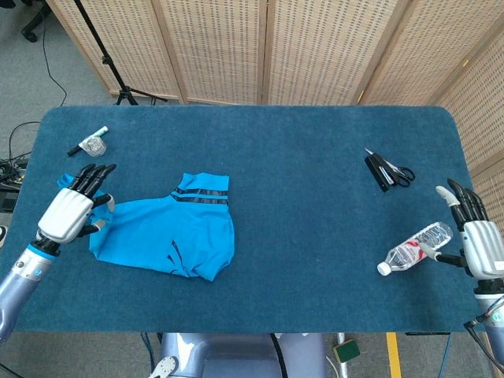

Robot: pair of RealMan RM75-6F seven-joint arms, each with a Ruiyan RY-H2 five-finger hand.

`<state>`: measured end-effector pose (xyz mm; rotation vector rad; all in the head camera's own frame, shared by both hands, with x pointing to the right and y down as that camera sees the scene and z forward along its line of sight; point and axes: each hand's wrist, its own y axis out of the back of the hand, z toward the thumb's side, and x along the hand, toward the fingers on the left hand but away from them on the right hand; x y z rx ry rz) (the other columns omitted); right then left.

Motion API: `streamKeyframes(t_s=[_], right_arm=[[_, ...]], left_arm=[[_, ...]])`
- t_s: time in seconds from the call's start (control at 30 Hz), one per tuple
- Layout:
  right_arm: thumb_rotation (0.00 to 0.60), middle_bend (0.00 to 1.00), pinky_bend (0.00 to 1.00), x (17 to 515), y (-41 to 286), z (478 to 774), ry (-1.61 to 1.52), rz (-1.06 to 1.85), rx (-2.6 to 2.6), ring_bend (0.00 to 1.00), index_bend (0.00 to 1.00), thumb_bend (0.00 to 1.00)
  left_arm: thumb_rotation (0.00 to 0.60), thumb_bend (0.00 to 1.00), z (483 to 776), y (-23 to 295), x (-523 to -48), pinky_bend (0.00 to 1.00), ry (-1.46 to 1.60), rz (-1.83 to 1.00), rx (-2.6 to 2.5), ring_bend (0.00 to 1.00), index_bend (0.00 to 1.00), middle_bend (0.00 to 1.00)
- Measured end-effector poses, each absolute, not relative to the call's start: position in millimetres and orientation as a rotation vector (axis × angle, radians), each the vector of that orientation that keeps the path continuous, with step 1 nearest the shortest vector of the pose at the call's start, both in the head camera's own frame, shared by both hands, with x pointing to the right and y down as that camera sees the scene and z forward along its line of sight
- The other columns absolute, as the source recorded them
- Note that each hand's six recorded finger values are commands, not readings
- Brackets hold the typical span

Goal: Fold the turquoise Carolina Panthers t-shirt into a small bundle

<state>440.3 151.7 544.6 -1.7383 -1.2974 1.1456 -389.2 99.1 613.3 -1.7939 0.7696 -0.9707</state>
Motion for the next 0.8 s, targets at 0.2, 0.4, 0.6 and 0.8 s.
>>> streamKeyframes(t_s=[0.2, 0.4, 0.6, 0.8], right_arm=[[0.600, 0.00, 0.00, 441, 151, 544, -1.301, 1.142, -1.742, 0.00, 0.00, 0.00], [0.600, 0.00, 0.00, 441, 151, 544, -1.304, 1.140, -1.744, 0.00, 0.00, 0.00], [0.600, 0.00, 0.00, 442, 150, 543, -1.310, 1.138, -1.747, 0.00, 0.00, 0.00], [0.600, 0.00, 0.00, 443, 150, 543, -1.313, 1.140, -1.748, 0.00, 0.00, 0.00]], left_arm=[[0.600, 0.46, 618, 107, -343, 0.00, 0.602, -0.897, -1.767, 0.00, 0.86, 0.00], [0.600, 0.46, 630, 126, -294, 0.00, 0.453, -0.816, -1.780, 0.00, 0.86, 0.00], [0.600, 0.46, 638, 146, -265, 0.00, 0.389, -0.756, -1.795, 0.00, 0.86, 0.00], [0.600, 0.45, 647, 165, -238, 0.00, 0.351, -0.696, -1.825, 0.00, 0.86, 0.00]])
